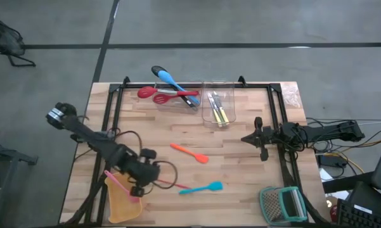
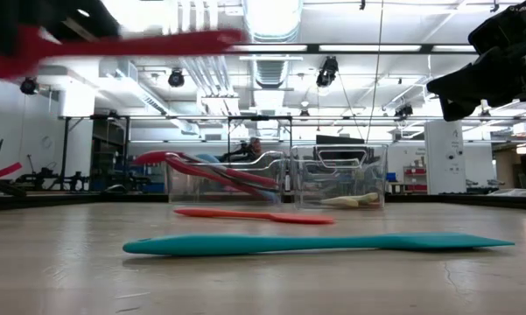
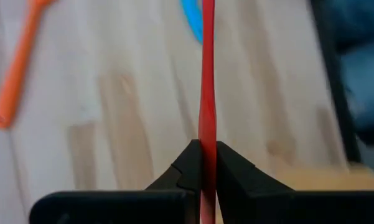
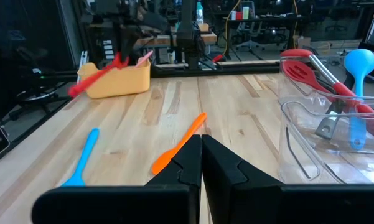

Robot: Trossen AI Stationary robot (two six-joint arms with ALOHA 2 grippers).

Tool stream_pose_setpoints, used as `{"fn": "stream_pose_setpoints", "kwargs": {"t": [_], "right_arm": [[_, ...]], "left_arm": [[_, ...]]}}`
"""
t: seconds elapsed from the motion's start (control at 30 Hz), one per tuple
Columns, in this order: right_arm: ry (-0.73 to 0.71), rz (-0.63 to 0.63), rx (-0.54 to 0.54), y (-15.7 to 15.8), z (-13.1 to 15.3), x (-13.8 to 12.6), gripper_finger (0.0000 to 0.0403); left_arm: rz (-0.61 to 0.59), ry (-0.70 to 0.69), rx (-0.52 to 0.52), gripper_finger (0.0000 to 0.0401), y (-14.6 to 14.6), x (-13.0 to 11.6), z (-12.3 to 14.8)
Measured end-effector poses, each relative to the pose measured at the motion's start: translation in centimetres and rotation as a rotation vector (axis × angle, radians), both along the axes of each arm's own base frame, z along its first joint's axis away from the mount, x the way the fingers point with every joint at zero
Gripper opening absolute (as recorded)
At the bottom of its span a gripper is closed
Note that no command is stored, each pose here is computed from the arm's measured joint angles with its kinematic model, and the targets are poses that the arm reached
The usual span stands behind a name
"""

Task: Pick & Place Kitchen Items
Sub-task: Put the red spatula into the yellow bin

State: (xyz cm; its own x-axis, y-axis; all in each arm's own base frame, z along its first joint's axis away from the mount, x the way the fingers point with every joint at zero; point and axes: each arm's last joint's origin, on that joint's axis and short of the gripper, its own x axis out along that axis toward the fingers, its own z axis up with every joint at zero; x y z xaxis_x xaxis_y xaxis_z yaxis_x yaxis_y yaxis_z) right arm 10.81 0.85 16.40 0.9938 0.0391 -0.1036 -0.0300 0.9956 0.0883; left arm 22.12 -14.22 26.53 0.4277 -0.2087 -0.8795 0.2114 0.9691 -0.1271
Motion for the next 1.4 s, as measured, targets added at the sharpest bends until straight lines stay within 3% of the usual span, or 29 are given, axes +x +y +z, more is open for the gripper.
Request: {"fn": "stream_pose_setpoints", "kwargs": {"t": [0.13, 0.3, 0.5, 0.73, 1.23, 1.4], "right_arm": [[0.0, 0.0, 0.0, 0.0, 0.0, 0.0, 0.0008], [0.0, 0.0, 0.0, 0.0, 0.0, 0.0, 0.0008], [0.0, 0.0, 0.001, 0.0, 0.0, 0.0, 0.0008], [0.0, 0.0, 0.001, 0.0, 0.0, 0.0, 0.0008], [0.001, 0.0, 0.0, 0.0, 0.0, 0.0, 0.0008], [0.001, 0.0, 0.0, 0.0, 0.0, 0.0, 0.0009]], "left_arm": [[-0.085, 0.06, 0.005, 0.0029, -0.7, -2.9, 0.9], [-0.028, 0.131, -0.04, 0.0029, -1.5, -6.5, 2.0], [-0.054, 0.145, -0.08, 0.003, -3.2, -10.3, 2.8], [-0.095, 0.169, 0.01, 0.003, -4.8, -14.1, 2.1], [0.039, 0.229, 0.067, 0.0032, -5.3, -14.9, -0.1], [0.081, 0.234, 0.083, 0.0053, -5.1, -14.9, -1.0]]}}
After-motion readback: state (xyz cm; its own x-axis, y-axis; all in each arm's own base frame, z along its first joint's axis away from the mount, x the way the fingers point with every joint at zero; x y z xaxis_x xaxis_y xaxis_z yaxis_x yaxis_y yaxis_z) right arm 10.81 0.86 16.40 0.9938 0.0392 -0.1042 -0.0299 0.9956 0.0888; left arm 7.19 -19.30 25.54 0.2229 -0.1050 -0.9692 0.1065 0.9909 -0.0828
